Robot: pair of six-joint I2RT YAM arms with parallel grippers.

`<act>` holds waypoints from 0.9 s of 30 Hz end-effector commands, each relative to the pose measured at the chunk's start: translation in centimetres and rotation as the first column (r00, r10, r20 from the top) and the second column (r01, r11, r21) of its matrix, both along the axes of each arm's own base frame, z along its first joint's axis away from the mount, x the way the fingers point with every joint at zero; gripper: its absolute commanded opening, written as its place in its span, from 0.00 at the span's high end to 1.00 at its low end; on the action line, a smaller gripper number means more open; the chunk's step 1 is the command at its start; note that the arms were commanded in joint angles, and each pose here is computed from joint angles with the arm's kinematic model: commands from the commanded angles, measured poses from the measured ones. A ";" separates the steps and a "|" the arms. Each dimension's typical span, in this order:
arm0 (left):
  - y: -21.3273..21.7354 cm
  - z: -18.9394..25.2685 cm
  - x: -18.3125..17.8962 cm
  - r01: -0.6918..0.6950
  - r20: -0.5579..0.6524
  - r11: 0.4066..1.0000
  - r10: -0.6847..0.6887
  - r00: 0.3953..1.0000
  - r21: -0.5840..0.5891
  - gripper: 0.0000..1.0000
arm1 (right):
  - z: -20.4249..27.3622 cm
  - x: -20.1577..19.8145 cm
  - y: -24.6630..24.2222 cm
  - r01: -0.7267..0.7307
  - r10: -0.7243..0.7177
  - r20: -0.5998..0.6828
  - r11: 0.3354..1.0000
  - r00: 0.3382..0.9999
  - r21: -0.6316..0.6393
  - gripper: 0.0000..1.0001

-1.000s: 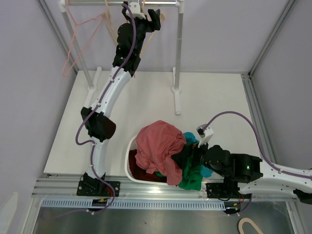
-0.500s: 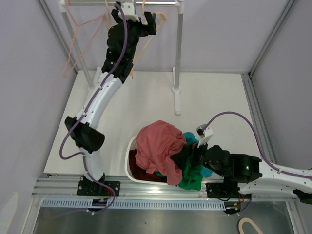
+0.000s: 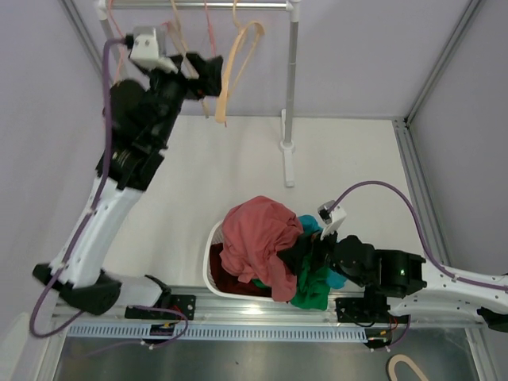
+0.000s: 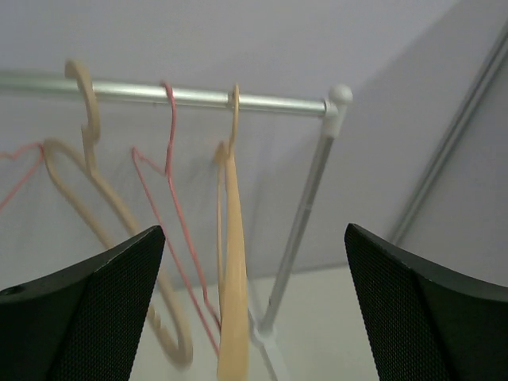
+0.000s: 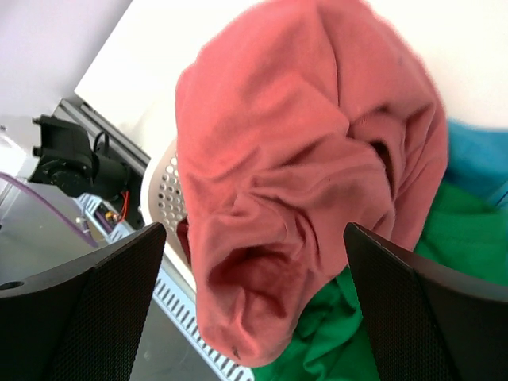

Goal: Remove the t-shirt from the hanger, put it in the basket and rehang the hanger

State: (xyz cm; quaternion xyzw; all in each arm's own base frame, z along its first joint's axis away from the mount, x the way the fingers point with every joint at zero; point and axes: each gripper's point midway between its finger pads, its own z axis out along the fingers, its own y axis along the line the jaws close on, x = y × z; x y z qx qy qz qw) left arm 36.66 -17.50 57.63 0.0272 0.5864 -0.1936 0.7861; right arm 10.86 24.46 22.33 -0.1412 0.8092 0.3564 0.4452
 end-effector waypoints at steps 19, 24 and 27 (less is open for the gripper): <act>11.9 -19.6 -24.2 0.121 -0.266 0.992 -0.128 0.955 -0.045 0.00 | 13.5 2.9 -4.8 0.123 -0.129 0.243 0.992 0.961 0.040 0.01; 12.8 -20.8 -24.9 0.104 -0.279 0.994 -0.110 0.954 -0.037 0.01 | 13.8 2.6 -4.3 0.096 -0.106 0.238 0.994 0.965 0.056 0.00; 13.4 -21.0 -25.0 0.079 -0.273 0.996 -0.086 0.958 -0.035 0.01 | 13.7 2.6 -4.2 0.099 -0.109 0.235 0.994 0.966 0.052 0.00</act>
